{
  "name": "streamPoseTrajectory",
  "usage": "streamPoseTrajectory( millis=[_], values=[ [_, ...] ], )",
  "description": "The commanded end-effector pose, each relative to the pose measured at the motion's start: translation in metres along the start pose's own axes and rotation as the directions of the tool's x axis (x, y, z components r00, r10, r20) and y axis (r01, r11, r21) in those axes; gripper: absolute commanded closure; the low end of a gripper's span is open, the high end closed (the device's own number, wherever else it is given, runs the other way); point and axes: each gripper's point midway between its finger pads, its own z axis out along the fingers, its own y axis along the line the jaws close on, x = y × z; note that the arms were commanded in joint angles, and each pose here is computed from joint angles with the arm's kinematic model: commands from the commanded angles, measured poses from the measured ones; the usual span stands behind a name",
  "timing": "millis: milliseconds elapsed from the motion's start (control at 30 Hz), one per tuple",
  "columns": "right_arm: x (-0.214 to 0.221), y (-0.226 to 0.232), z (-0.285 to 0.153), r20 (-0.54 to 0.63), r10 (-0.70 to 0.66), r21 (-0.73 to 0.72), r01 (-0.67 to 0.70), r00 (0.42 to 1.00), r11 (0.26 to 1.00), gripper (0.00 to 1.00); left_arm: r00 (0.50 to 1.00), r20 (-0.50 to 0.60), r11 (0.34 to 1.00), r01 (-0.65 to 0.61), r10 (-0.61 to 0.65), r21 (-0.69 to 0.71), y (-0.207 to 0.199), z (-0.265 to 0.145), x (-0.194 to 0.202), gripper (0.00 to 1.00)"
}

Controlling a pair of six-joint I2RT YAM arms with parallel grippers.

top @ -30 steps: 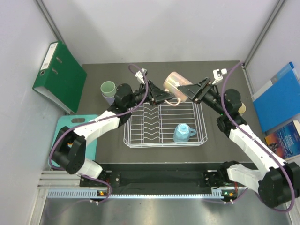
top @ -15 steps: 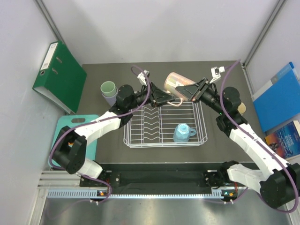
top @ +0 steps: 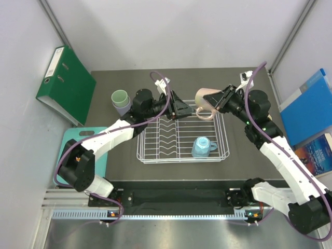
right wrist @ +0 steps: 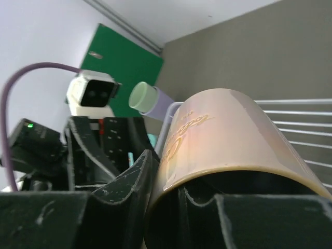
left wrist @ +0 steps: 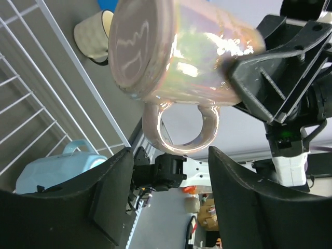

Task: Unload the cups from the dish rack

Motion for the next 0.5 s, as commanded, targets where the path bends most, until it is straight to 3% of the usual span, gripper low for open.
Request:
streamPoseTrajectory(
  millis=[0,167,233,300,467],
  values=[
    [-0.063,0.036,-0.024,0.196,-0.136,0.012,0.137,0.971,0.991,1.00,0.996,0.031,0.996,-0.080,0.081,-0.027,-0.004,-0.002,-0.016,0.34],
    [-0.083,-0.006,-0.035,0.143,-0.245,0.335,0.186,0.959,0.924,1.00,0.999,0.047,0.990,-0.017,0.024,-0.143,0.023,-0.005,-0.019,0.32],
    [-0.104,-0.018,-0.046,0.155,-0.312,0.466,0.209,0.937,0.860,1.00,0.999,0.054,0.983,0.008,0.002,-0.185,0.031,-0.007,-0.018,0.33],
    [-0.106,-0.049,-0.051,0.078,-0.362,0.606,0.244,0.929,0.757,1.00,0.998,0.069,0.977,0.008,0.007,-0.214,0.037,-0.009,-0.019,0.33],
    [-0.125,-0.088,-0.049,-0.042,-0.431,0.771,0.303,0.902,0.560,1.00,0.996,0.083,0.937,0.015,0.015,-0.348,0.056,-0.019,-0.020,0.35]
  ],
)
